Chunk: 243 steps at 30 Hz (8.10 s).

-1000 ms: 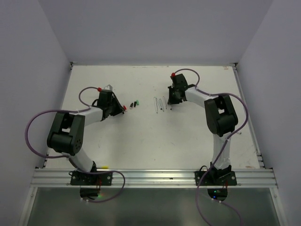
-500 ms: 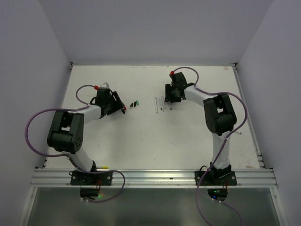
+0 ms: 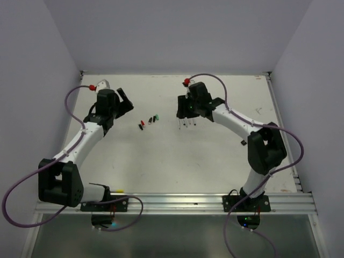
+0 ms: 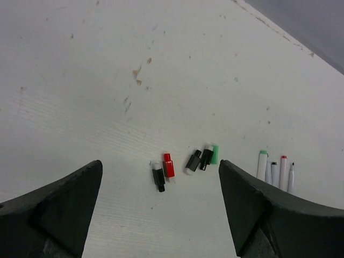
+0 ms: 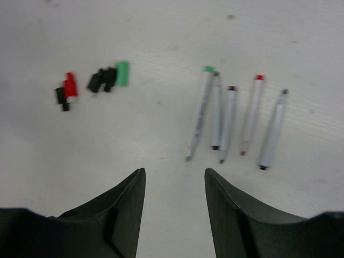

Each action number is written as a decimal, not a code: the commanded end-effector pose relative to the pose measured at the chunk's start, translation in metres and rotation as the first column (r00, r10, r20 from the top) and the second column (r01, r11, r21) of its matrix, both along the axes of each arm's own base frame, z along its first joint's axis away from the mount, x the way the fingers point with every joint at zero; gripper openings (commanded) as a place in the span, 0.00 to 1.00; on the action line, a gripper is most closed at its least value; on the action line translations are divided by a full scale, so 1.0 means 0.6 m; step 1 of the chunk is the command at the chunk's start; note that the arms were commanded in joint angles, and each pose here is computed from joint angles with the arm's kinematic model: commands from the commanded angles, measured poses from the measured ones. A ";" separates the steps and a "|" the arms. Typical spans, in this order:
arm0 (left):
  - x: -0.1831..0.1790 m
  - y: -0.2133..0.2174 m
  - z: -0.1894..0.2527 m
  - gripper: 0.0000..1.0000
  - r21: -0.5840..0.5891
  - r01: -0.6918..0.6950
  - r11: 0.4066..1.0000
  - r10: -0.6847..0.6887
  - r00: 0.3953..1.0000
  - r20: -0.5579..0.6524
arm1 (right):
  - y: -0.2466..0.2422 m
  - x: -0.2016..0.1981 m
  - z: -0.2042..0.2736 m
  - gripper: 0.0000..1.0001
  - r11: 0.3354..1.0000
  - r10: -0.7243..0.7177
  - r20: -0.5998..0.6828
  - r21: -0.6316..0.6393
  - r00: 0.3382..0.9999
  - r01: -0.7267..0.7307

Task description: Open the pen caps

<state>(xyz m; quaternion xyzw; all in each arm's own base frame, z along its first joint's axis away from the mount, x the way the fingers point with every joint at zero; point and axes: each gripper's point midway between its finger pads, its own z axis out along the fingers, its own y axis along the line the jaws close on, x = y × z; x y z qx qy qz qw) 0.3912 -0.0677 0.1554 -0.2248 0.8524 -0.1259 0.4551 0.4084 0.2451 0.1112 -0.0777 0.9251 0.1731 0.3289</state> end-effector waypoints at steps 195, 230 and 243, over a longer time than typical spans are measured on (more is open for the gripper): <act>-0.174 0.187 0.133 0.96 0.029 -0.609 0.793 0.609 0.789 -0.075 | 0.560 -0.406 -0.107 0.74 0.253 0.948 0.191 0.028 0.253 -0.967; -0.154 0.169 0.134 0.95 -0.025 -0.569 0.822 0.566 0.822 -0.064 | 0.557 -0.487 -0.222 0.63 0.060 0.998 0.005 -0.115 0.060 -0.992; -0.159 0.170 0.144 0.95 -0.040 -0.566 0.823 0.565 0.824 -0.042 | 0.479 -0.472 -0.290 0.23 0.141 0.970 -0.165 -0.215 0.178 -0.966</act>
